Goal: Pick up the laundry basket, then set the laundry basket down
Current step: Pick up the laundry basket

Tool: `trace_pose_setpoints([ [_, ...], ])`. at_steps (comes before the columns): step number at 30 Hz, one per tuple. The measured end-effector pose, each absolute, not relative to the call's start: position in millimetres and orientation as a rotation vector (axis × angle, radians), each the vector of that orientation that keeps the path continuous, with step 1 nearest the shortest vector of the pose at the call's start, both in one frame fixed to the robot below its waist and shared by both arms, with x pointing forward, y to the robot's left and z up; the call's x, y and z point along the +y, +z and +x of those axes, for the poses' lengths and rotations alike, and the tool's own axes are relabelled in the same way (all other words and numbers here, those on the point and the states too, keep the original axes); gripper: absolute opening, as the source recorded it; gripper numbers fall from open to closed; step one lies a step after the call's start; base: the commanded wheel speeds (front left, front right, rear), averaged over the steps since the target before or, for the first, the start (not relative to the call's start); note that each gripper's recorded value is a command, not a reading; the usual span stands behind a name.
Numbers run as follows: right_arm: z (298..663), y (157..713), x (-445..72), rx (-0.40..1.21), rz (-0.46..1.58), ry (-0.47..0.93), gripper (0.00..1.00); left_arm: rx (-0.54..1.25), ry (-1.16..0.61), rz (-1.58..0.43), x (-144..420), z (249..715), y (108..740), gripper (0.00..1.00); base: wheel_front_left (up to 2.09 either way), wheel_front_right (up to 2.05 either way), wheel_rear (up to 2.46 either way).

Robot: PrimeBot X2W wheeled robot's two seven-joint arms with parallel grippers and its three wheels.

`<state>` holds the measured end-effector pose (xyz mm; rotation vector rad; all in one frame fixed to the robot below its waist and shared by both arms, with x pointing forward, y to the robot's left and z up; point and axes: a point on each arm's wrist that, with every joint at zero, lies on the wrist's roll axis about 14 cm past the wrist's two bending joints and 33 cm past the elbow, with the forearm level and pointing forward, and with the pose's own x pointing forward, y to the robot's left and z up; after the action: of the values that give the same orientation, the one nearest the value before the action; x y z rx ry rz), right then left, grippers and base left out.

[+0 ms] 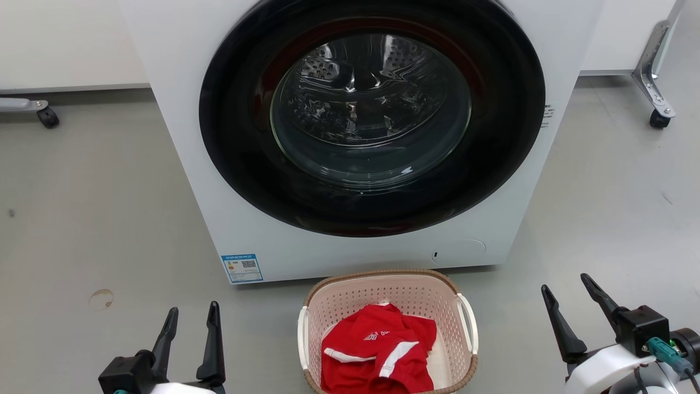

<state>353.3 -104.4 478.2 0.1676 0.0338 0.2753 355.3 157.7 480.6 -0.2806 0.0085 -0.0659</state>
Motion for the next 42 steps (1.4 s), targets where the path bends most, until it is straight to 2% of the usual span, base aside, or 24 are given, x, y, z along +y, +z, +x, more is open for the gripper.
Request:
trace_pose_setpoints([
  [14, 367.4, 457.3, -107.3, 0.099, 0.196, 0.25, 1.0, 0.085, -0.079, -0.276, 148.8, 361.7, 457.4, 1.0, 0.0, 0.0, 0.0],
  [25, 431.2, 426.8, -104.8, 0.165, 0.207, 0.247, 1.0, 0.174, -0.126, -0.271, 119.6, 420.3, 425.5, 1.0, 0.0, 0.0, 0.0],
  [34, 476.6, 358.0, -96.0, 0.303, 0.181, 0.288, 1.0, 0.302, -0.165, -0.276, 91.7, 468.6, 368.1, 1.0, 0.0, 0.0, 0.0],
  [42, 485.1, 281.0, -82.9, 0.46, 0.188, 0.322, 1.0, 0.434, -0.177, -0.287, 75.8, 487.3, 305.4, 1.0, 0.0, 0.0, 0.0],
])
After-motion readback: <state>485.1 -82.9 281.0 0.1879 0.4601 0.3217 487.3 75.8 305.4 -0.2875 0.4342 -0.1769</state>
